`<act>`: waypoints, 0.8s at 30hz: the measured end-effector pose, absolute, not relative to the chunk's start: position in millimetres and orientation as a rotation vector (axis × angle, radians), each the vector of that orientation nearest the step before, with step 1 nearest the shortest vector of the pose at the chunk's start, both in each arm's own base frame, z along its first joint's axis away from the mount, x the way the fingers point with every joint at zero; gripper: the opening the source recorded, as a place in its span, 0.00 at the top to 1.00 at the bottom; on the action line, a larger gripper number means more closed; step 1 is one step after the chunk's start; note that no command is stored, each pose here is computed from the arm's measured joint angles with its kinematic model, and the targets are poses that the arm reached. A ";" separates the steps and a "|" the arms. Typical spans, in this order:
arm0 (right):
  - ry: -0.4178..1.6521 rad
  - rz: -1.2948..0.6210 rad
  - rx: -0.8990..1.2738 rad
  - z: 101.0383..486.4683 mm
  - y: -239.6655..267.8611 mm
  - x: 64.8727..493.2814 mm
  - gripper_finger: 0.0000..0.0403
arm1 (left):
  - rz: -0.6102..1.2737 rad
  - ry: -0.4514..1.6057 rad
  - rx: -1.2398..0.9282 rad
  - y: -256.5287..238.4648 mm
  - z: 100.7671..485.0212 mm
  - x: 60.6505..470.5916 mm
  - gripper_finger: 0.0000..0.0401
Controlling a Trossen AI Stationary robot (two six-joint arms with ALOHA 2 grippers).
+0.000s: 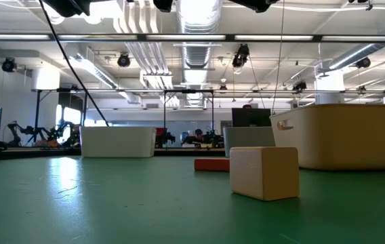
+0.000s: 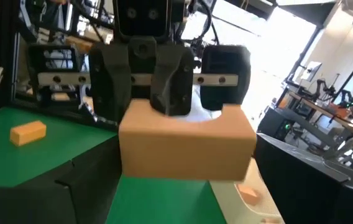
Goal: Sort & place blocks by color
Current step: Put the brown block into the white bin
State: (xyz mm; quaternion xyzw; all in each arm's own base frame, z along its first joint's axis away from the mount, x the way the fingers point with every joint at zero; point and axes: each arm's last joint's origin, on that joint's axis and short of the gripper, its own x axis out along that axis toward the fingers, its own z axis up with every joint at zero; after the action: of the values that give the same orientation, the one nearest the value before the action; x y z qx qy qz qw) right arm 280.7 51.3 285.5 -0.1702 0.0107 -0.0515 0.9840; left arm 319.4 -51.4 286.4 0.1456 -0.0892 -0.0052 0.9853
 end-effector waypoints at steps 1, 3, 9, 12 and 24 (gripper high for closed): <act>0.014 -0.106 -0.344 285.5 51.1 281.9 0.15 | -0.010 -0.180 0.293 -51.4 286.5 319.4 0.93; 0.015 -0.105 -0.356 285.9 51.3 283.5 0.16 | -0.011 -0.175 0.293 -51.4 286.0 319.5 0.93; 0.013 -0.097 -0.355 286.3 51.8 283.9 0.26 | -0.011 -0.170 0.295 -51.3 285.5 319.6 0.93; 0.011 -0.097 -0.337 286.8 51.6 283.6 0.32 | -0.010 -0.170 0.296 -51.3 285.6 319.6 0.93; 0.112 -0.097 -0.210 282.2 49.5 276.7 0.32 | -0.044 -0.101 0.281 -50.6 279.8 319.1 0.58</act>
State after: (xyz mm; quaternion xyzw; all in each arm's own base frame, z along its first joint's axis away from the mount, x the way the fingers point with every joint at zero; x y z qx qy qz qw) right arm 276.7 49.5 282.2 -0.1046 0.0556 -0.0483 0.9918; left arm 319.1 -50.6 279.8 0.1401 -0.0501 -0.0221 0.9886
